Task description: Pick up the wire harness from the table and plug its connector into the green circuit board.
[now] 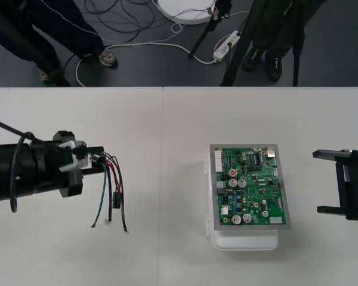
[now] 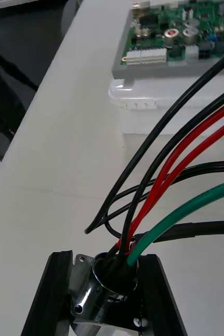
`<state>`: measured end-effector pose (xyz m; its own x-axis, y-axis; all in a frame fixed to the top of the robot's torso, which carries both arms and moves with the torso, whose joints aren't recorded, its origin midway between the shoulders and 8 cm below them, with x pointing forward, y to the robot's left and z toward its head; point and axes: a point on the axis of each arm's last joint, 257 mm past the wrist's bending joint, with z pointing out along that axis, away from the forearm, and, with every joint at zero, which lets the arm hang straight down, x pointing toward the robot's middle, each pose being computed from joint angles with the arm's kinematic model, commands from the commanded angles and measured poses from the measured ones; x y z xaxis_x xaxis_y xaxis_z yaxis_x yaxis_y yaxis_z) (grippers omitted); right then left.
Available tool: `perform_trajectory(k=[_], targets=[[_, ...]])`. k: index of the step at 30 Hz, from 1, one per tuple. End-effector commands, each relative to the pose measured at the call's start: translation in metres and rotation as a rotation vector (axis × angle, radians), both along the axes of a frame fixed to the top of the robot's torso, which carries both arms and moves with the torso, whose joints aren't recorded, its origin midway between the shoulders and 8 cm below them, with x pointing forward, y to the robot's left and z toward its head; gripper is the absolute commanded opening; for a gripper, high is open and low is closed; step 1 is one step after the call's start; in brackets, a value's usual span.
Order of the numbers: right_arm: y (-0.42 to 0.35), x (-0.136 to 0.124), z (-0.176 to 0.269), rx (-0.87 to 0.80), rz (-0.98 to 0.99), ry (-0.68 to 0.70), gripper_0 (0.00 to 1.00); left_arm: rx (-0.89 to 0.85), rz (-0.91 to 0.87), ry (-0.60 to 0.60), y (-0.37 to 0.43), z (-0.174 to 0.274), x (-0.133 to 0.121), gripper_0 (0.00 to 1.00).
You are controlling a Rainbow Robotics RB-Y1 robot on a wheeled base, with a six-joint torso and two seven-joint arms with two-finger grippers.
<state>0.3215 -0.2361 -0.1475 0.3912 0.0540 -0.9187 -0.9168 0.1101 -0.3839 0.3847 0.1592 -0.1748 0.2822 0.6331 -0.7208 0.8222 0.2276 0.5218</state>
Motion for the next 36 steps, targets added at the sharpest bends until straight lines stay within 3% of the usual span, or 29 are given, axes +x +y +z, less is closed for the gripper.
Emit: perform_trajectory(k=[1,14,36], targets=[[-0.006,0.001,0.013,0.006,-0.002,-0.036,1.0,-0.015,-0.009,-0.006,-0.011,0.005,-0.009,0.0],[-0.006,0.002,0.016,0.015,-0.003,-0.02,1.0,-0.032,0.161,0.058,-0.032,0.02,-0.001,0.0],[-0.002,0.001,0.023,0.035,0.008,-0.01,1.0,-0.162,0.291,0.126,-0.088,0.045,0.029,0.0]])
